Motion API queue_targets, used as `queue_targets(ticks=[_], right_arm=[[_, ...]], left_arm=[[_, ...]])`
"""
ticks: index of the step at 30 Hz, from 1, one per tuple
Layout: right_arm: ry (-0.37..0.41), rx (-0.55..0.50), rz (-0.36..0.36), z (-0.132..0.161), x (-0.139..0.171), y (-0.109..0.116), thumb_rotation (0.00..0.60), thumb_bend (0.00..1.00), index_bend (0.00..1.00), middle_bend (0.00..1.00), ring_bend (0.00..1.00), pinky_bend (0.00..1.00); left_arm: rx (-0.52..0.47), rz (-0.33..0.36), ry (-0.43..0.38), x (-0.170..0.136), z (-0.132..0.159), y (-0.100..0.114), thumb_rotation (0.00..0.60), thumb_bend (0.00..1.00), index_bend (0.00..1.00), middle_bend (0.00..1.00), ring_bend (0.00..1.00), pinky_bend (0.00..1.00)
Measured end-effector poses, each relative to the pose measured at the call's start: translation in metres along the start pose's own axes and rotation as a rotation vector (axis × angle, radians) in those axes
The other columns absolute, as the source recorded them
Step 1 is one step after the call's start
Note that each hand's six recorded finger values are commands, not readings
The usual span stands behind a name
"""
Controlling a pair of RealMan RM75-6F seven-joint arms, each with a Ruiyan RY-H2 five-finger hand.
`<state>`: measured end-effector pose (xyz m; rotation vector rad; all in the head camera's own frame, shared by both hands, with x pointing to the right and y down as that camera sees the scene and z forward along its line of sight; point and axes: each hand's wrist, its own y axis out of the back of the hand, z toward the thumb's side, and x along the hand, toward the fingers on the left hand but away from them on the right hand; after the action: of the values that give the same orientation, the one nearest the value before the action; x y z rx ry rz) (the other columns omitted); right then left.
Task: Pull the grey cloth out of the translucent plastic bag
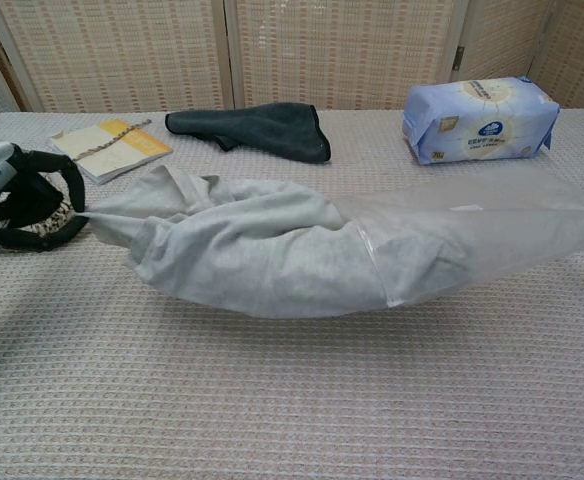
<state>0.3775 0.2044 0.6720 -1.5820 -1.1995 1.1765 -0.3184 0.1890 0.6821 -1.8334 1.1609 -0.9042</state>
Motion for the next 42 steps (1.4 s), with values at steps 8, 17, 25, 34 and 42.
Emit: queue_targets(ticks=[8, 17, 25, 34, 42], right_arm=[[-0.033, 0.032, -0.019, -0.015, 0.001, 0.016, 0.6, 0.45, 0.64, 0.12, 0.0, 0.0], [-0.049, 0.067, 0.053, -0.024, 0.012, 0.011, 0.6, 0.14, 0.08, 0.0, 0.0, 0.0], [-0.081, 0.135, 0.146, -0.034, 0.021, 0.043, 0.6, 0.01, 0.0, 0.0, 0.0, 0.0], [-0.089, 0.252, 0.145, -0.015, 0.04, 0.122, 0.6, 0.01, 0.0, 0.0, 0.0, 0.0], [-0.121, 0.338, 0.108, -0.023, 0.059, 0.146, 0.6, 0.01, 0.0, 0.0, 0.0, 0.0]], left_arm=[[0.083, 0.023, 0.107, -0.021, -0.048, 0.039, 0.6, 0.54, 0.73, 1.0, 1.0, 1.0], [0.062, -0.009, 0.079, -0.024, -0.037, 0.036, 0.599, 0.23, 0.21, 1.0, 1.0, 1.0], [0.011, -0.13, 0.124, -0.031, -0.022, 0.044, 0.377, 0.07, 0.04, 0.4, 0.45, 0.6], [0.177, -0.298, 0.311, -0.069, -0.03, 0.102, 0.376, 0.12, 0.14, 0.21, 0.15, 0.29], [0.291, -0.126, 0.488, -0.123, -0.044, 0.151, 0.381, 0.11, 0.21, 0.11, 0.02, 0.16]])
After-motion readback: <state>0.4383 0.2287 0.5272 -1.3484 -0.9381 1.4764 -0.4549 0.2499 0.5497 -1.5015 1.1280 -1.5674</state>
